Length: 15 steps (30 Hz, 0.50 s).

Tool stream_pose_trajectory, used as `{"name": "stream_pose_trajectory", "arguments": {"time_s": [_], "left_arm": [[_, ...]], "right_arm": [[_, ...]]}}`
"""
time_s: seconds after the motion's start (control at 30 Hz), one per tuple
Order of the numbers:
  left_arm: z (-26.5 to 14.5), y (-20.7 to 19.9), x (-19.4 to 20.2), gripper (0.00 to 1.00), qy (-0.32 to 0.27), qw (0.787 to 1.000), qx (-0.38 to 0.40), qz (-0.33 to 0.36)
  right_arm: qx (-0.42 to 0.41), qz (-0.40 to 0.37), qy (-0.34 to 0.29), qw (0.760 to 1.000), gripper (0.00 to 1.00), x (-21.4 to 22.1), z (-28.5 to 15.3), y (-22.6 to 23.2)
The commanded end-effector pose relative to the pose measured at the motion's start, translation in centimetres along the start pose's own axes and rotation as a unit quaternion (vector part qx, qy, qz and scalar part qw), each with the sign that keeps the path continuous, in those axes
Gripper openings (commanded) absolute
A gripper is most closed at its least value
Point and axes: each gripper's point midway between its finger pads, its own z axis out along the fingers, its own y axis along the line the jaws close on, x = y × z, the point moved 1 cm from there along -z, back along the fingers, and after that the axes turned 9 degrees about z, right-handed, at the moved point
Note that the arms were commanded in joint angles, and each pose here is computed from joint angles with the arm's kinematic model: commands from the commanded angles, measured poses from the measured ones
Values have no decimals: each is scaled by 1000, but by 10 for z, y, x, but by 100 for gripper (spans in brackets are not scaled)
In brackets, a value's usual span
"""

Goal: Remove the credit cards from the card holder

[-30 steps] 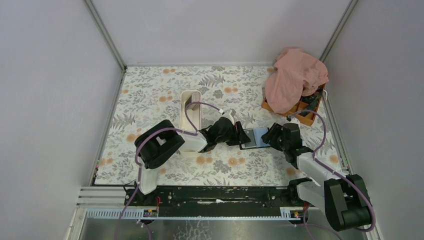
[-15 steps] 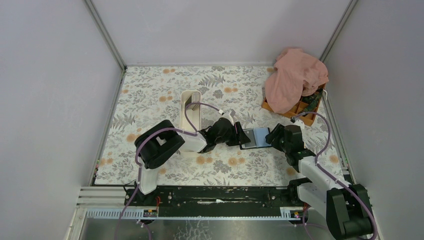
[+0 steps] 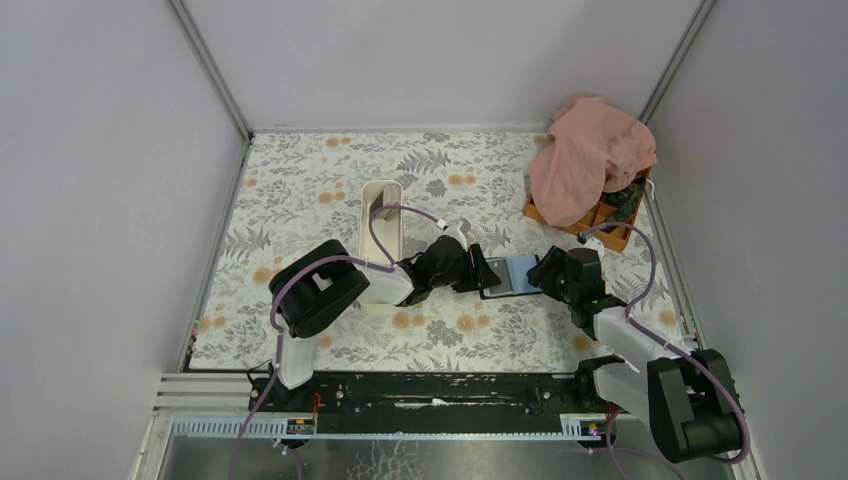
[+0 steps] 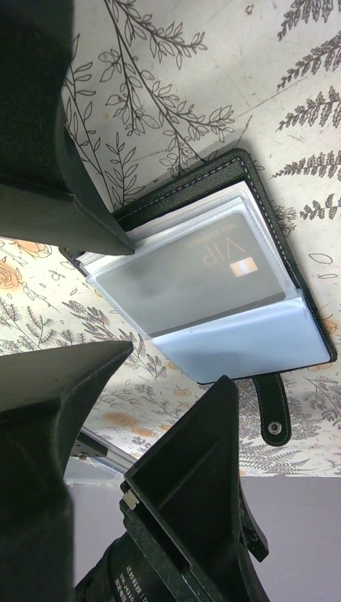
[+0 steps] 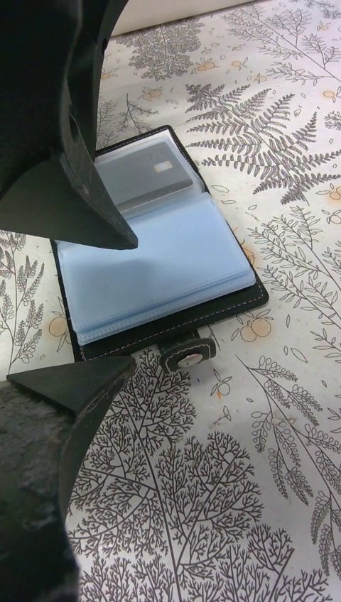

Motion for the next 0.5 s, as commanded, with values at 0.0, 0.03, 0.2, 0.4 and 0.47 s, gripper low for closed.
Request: {"name": "stream_pose_trajectory", "arguments": {"time_s": [0.0, 0.03, 0.2, 0.4, 0.47], "left_arm": [[2, -9, -7, 55, -9, 1000, 14, 1], [2, -9, -7, 55, -10, 1000, 14, 0], [5, -12, -9, 55, -10, 1000, 20, -3], [7, -19, -15, 55, -15, 999, 28, -2], [7, -21, -17, 55, -17, 999, 31, -1]], "right_arm": [[1, -2, 19, 1000, 65, 8, 0, -3], [0, -2, 21, 1000, 65, 8, 0, -3], [-3, -4, 25, 1000, 65, 10, 1, -2], [-5, -4, 29, 1000, 65, 11, 2, -1], [-6, -5, 30, 1000, 65, 11, 2, -1]]}}
